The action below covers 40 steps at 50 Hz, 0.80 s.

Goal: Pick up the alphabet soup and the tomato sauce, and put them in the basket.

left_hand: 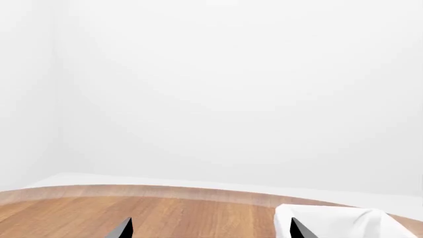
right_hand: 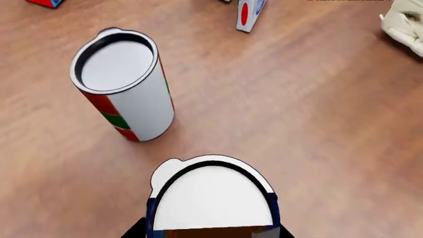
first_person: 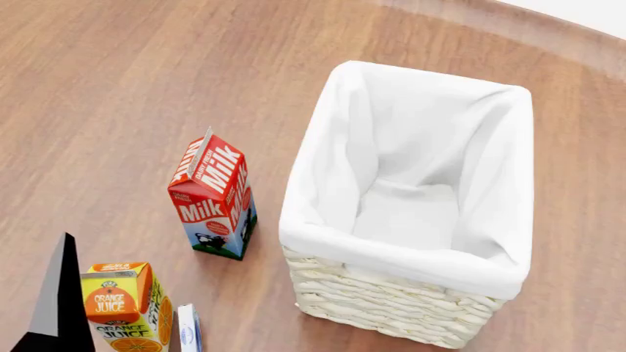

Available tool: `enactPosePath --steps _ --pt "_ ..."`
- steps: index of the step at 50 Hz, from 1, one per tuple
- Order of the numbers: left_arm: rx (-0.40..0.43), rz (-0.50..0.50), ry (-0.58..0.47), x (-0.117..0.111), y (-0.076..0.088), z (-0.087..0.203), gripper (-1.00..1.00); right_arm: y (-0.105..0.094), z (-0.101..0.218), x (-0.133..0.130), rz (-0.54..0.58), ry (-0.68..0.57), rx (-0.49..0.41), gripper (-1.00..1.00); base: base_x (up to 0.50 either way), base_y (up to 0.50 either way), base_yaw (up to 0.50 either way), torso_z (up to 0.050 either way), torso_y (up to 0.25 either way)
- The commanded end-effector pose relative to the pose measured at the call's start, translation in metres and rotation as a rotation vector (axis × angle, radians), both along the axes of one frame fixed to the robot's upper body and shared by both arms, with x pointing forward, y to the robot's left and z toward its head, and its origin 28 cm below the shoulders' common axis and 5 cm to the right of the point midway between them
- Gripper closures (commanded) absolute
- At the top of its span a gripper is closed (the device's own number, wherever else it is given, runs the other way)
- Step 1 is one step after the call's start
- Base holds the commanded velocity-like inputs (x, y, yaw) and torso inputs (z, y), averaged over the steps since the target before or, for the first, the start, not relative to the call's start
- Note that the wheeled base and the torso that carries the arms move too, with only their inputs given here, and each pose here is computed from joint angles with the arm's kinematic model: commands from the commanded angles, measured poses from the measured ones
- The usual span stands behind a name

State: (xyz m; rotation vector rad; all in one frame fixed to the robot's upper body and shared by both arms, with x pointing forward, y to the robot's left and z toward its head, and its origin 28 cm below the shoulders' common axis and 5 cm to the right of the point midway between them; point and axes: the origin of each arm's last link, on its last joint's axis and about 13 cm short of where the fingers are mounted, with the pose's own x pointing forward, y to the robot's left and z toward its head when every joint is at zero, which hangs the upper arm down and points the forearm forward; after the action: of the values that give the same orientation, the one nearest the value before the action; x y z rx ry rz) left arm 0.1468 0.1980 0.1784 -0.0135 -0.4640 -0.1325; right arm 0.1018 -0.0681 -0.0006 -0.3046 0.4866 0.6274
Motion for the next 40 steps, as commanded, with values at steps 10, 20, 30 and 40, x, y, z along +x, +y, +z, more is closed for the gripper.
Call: enactPosePath --steps 10,20,30,40 --pt "0.0 -0.003 0.001 0.0 0.0 0.0 -1.0 0.001 -0.001 0.0 -0.001 0.0 0.0 1.0 0.0 0.0 0.0 0.0 0.0" --pt "-0.001 -0.003 0.002 0.0 0.0 0.0 -1.0 0.0 0.004 0.0 -0.006 -0.016 0.002 1.0 0.0 0.0 0.0 0.0 0.0" --pt "-0.002 -0.002 0.001 0.0 0.0 0.0 -1.0 -0.009 0.012 -0.002 -0.073 -0.041 0.046 1.0 0.0 0.0 0.0 0.0 0.0" --pt "0.0 -0.002 0.0 0.0 0.0 0.0 -1.0 -0.021 0.023 -0.008 -0.165 -0.074 0.101 1.0 0.0 0.0 0.0 0.0 0.0"
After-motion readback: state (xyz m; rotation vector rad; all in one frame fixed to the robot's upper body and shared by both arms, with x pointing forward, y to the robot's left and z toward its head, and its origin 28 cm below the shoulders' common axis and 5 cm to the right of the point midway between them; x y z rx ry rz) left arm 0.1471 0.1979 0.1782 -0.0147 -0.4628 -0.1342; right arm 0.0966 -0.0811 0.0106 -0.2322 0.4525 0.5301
